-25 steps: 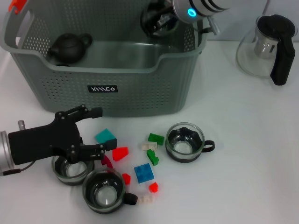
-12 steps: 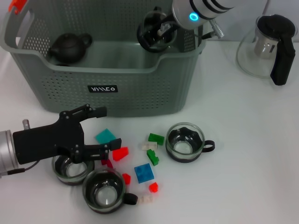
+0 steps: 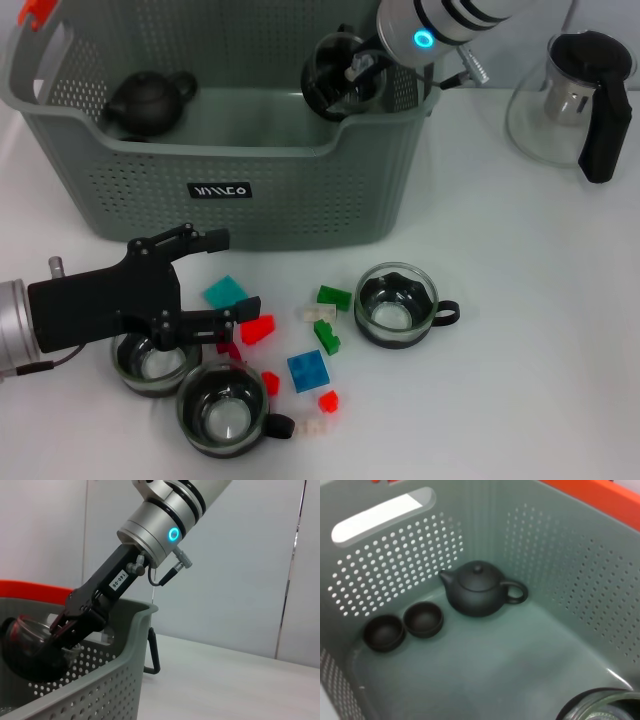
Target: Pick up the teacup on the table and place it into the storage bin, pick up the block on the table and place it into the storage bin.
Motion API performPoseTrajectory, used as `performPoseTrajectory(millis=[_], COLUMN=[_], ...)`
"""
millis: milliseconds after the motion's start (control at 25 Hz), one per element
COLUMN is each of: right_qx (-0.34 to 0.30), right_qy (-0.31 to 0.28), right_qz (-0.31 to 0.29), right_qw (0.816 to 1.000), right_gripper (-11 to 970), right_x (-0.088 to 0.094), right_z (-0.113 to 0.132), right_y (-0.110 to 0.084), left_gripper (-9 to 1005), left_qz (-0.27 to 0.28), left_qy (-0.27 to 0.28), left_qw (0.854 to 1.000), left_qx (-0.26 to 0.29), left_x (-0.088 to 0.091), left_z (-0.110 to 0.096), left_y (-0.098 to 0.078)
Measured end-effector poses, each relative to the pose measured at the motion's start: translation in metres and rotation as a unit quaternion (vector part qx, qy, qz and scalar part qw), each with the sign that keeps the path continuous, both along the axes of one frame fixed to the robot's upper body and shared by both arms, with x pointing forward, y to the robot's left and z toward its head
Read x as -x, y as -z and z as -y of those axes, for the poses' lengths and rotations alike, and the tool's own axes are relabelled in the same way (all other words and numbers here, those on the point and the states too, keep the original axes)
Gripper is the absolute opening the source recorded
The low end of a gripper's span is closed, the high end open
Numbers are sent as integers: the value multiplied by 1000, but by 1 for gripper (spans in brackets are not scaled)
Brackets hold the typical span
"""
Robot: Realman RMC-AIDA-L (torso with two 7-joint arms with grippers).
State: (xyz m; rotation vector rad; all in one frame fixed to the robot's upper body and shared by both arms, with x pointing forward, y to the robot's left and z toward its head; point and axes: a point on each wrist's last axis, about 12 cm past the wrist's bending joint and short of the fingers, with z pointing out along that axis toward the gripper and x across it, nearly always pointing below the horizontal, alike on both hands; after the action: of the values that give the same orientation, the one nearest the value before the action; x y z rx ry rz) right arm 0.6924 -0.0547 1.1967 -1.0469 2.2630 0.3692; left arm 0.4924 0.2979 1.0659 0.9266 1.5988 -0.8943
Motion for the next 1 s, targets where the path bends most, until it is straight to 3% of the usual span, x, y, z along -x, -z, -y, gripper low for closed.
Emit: performPoseTrajectory(millis=[840, 1000], right_qx=[-10, -22], right_qy=[12, 10], right_qz=[8, 12], right_qw=[1000, 1000], right_gripper=[148, 280], right_x=[-3, -4], right_z=[3, 3], right_y=[0, -11], left_gripper=[900, 900], left_qz=[3, 3], left_qy=[-4, -4], left_qw=[1000, 1000], left_qx=[2, 1], left_x=[-1, -2], left_z=[0, -1], left_y=[-1, -1])
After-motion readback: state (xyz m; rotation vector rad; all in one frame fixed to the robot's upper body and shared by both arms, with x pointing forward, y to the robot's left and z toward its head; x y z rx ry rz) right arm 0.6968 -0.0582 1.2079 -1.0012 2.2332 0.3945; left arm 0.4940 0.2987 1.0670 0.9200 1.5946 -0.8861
